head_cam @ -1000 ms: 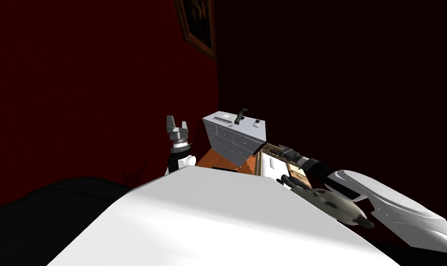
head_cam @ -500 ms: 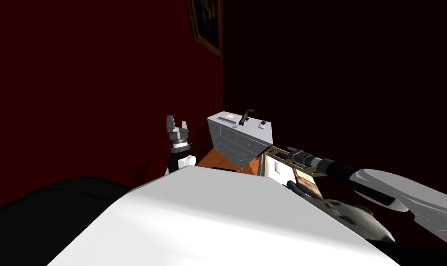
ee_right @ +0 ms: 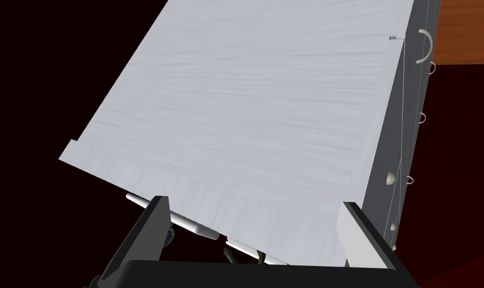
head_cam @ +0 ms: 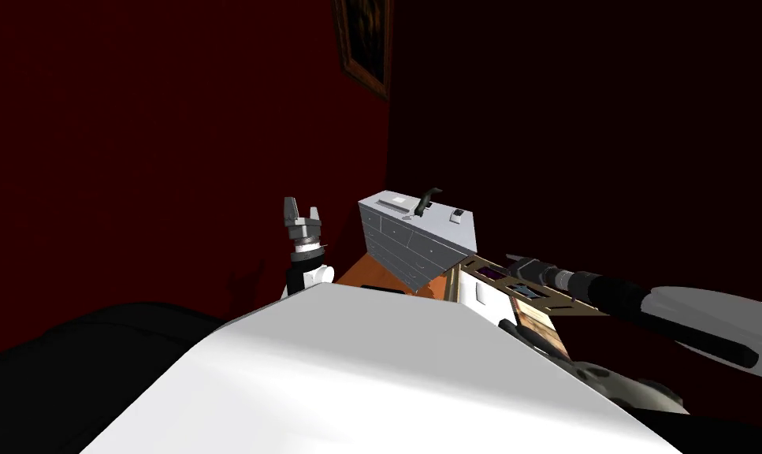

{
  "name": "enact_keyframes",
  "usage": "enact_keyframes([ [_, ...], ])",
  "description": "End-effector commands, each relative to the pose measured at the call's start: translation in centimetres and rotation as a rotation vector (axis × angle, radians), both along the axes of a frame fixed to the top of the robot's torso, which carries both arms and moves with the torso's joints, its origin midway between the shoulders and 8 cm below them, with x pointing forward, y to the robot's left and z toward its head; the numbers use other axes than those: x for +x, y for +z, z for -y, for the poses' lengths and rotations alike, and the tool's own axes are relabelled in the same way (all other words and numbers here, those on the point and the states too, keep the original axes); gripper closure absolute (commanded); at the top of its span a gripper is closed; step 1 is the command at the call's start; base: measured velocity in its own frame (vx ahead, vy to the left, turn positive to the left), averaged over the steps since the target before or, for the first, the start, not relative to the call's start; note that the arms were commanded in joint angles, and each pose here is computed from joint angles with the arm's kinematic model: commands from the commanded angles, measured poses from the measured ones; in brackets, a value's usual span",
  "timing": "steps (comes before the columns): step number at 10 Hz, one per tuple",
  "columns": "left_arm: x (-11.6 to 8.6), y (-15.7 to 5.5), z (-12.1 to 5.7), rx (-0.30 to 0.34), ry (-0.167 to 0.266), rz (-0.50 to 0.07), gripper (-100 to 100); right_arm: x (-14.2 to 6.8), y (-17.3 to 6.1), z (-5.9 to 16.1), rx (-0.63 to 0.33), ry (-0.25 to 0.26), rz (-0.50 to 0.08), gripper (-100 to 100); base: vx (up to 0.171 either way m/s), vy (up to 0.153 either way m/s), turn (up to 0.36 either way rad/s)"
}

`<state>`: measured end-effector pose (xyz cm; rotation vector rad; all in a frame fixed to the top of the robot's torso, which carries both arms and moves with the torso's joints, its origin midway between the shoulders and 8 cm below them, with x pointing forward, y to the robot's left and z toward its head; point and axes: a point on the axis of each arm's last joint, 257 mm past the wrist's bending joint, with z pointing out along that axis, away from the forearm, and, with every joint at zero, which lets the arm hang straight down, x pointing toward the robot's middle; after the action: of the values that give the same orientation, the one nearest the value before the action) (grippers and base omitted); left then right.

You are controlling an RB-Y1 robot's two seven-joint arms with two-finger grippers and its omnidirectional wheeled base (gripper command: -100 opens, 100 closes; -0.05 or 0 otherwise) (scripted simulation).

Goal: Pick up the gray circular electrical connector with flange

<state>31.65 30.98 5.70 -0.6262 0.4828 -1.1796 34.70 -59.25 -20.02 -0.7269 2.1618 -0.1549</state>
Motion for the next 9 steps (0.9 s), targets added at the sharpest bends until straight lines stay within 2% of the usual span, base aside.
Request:
enact_keyframes([
  [1,0.0,0.0,0.0,0.0,0.0,0.0,0,-1.1,0.3,2.3,-0.059,-0.017,-0.052,-100,0.031,0.024,0.2],
  [2,0.0,0.0,0.0,0.0,0.0,0.0,0,-0.7,0.8,2.4,-0.078,-0.004,-0.056,-100,0.034,0.026,0.098],
  [3,0.0,0.0,0.0,0.0,0.0,0.0,0,-1.6,1.1,3.9,-0.123,-0.009,-0.102,-100,0.05,0.042,0.1],
  [4,0.0,0.0,0.0,0.0,0.0,0.0,0,-1.4,1.7,4.6,-0.144,-0.01,-0.108,-100,0.043,0.034,0.092],
  [5,0.0,0.0,0.0,0.0,0.0,0.0,0,-2.5,1.9,6.5,-0.185,-0.029,-0.153,-100,0.058,0.026,0.199],
  [6,0.0,0.0,0.0,0.0,0.0,0.0,0,-2.0,2.6,6.5,-0.205,-0.016,-0.156,-100,0.051,0.017,0.099],
  [7,0.0,0.0,0.0,0.0,0.0,0.0,0,-3.0,2.9,8.3,-0.241,-0.035,-0.196,-100,0.051,0.037,0.172],
  [8,0.0,0.0,0.0,0.0,0.0,0.0,0,-2.5,3.6,8.3,-0.264,-0.02,-0.203,-100,0.048,0.025,0.087],
  [9,0.0,0.0,0.0,0.0,0.0,0.0,0,-3.3,4.2,9.9,-0.304,-0.034,-0.245,-100,0.071,0.011,0.14],
])
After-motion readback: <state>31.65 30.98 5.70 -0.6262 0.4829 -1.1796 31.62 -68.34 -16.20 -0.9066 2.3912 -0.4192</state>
